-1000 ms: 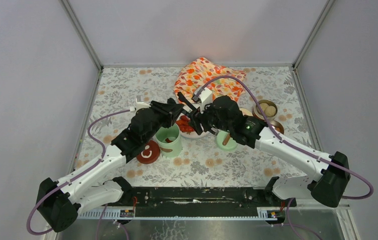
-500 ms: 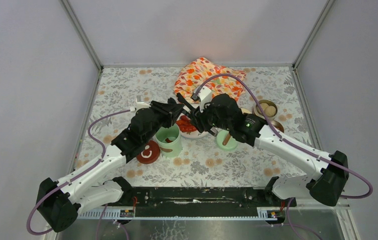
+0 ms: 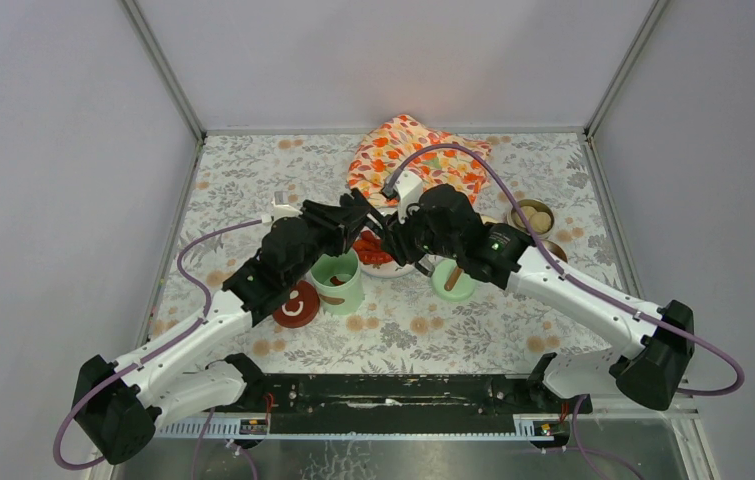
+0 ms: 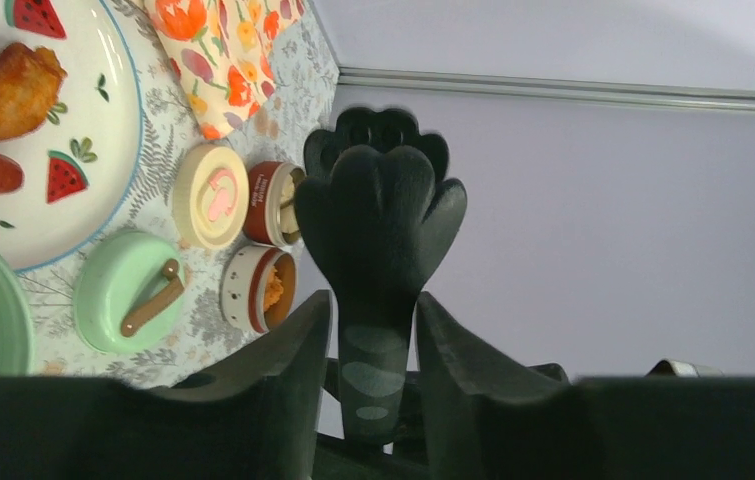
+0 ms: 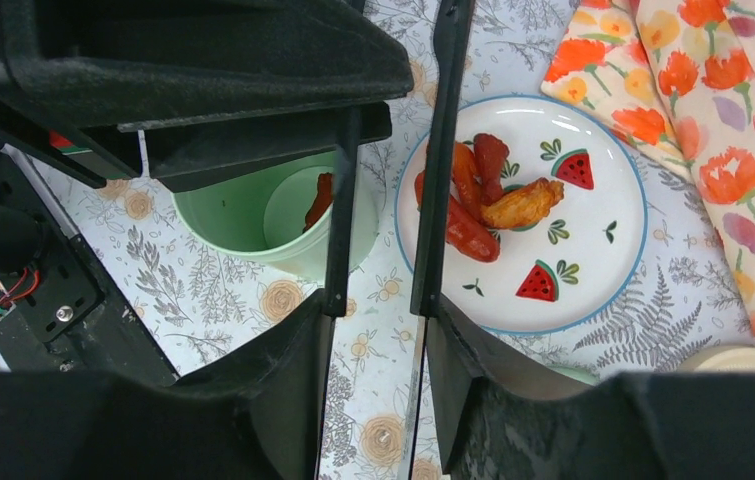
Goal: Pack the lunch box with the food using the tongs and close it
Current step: Pick up the clamp at the center of the board.
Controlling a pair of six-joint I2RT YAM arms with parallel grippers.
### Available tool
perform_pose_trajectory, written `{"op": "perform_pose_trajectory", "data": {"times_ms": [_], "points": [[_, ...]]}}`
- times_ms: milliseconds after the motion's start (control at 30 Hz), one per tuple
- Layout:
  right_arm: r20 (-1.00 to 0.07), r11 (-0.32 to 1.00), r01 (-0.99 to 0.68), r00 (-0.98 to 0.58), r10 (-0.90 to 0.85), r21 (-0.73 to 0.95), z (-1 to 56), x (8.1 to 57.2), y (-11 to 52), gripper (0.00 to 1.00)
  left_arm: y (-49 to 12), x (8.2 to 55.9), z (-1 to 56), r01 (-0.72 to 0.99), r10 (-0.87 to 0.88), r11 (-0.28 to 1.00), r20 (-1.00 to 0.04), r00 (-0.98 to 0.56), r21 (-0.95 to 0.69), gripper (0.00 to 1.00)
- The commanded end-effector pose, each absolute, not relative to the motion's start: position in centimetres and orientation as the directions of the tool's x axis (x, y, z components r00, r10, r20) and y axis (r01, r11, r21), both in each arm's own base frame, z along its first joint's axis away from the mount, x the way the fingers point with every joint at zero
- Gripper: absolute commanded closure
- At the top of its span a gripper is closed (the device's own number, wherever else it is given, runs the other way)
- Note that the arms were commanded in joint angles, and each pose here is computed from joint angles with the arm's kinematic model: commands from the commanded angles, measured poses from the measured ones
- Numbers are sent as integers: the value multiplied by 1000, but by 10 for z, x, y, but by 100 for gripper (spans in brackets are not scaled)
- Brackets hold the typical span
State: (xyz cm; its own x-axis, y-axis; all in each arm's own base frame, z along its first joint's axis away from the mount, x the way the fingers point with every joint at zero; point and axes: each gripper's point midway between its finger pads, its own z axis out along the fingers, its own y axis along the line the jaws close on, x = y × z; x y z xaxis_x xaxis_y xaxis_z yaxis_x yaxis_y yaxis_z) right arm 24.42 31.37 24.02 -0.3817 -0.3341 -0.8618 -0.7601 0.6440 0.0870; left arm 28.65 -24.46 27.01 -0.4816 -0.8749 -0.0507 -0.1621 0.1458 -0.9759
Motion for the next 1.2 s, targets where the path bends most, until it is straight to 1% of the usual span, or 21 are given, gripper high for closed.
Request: {"op": "perform_pose_trajectory", "data": {"times_ms": [0,33,133,333,633,733,767,867,933,1033,1167], "points": [[-883,645,-756,-376,-282,116,267,247,320,55,-244,289,277,-129,-884,118,-46,-465,-985,51],[-882,639,-760,-377,-283,120,268,245,321,55,-243,289,275,-132,-885,126,-51,-462,-983,47],[-883,626,-769,-375,-281,128,271,242,322,55,-242,289,272,-135,-887,140,-63,-458,-981,41],[-876,625,-769,-388,-284,138,273,241,322,55,-241,289,265,-150,-885,172,-86,-458,-974,37],[-893,616,-773,-374,-251,151,288,236,320,55,-241,289,257,-166,-879,200,-102,-466,-966,35],[-880,626,-766,-389,-274,144,280,237,318,55,-242,288,261,-148,-873,209,-116,-473,-967,31],[-873,637,-758,-396,-285,136,275,238,316,55,-241,288,265,-136,-873,216,-129,-471,-967,27],[-846,664,-738,-425,-321,118,261,240,310,54,-234,288,274,-102,-869,270,-196,-455,-958,15],[-829,675,-729,-442,-342,110,255,240,306,54,-227,287,274,-105,-862,328,-252,-441,-939,8],[-800,703,-706,-468,-377,82,243,244,297,54,-211,284,274,-106,-842,425,-349,-412,-899,2],[-745,736,-675,-512,-428,41,221,250,281,54,-182,277,272,-125,-789,566,-492,-366,-815,2]]}}
